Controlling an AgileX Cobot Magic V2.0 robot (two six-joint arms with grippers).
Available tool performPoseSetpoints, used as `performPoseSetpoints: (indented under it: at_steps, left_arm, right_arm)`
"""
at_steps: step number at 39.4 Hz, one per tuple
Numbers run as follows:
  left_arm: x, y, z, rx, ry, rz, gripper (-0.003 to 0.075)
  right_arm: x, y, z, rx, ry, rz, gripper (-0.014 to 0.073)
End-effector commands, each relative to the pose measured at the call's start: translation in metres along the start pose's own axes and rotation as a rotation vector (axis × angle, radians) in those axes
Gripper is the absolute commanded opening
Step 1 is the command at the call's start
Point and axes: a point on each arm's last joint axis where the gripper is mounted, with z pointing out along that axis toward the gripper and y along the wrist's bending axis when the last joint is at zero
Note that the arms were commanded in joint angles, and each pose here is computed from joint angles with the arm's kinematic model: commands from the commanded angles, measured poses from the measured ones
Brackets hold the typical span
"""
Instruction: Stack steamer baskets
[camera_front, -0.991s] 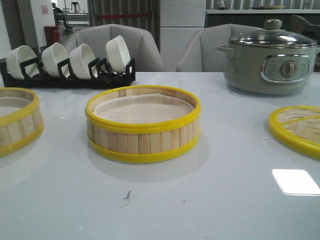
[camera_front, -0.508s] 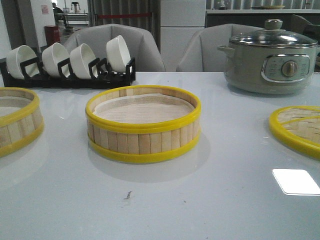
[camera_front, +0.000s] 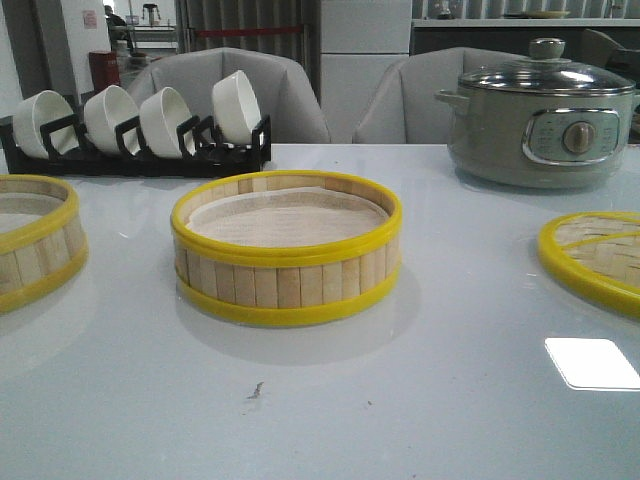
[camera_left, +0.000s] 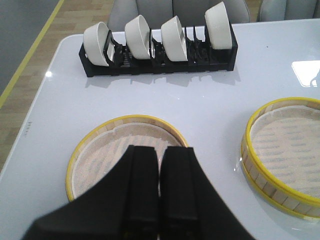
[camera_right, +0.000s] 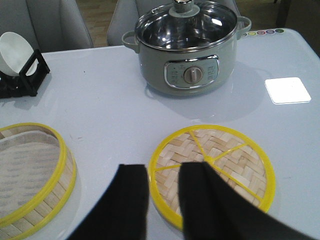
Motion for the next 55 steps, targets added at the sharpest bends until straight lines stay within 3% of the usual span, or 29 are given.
performPoseSetpoints:
  at_steps: [1, 13, 16, 22, 25, 42, 55]
  left_arm:
    - [-0.012, -0.002, -0.007, 0.017, -0.079, -0.008, 0.0087]
    - [-0.011, -0.004, 0.010, 0.022, -0.032, 0.000, 0.0100]
    - [-0.012, -0.007, 0.016, 0.050, -0.035, 0.030, 0.0160]
    - [-0.013, -0.011, 0.032, 0.075, -0.028, 0.007, 0.0382]
    - [-0.011, -0.013, 0.050, 0.083, 0.013, -0.002, 0.0435]
    - [0.015, -0.027, 0.182, 0.085, 0.250, 0.004, 0.0435]
    - [0.037, -0.033, 0.251, 0.081, 0.376, 0.011, 0.0435]
  right_arm:
    - [-0.017, 0.002, 0.000, -0.003, -0.094, -0.037, 0.0470]
    - [-0.017, 0.002, 0.000, -0.003, -0.099, -0.039, 0.0465]
    - [-0.017, 0.002, 0.000, -0.003, -0.099, -0.039, 0.0465]
    - [-0.017, 0.002, 0.000, -0.004, -0.099, -0.039, 0.0465]
    - [-0.017, 0.002, 0.000, -0.004, -0.099, -0.039, 0.0465]
    - [-0.017, 0.002, 0.000, -0.004, -0.099, -0.039, 0.0465]
    - [-0.017, 0.002, 0.000, -0.003, -0.098, -0.039, 0.0465]
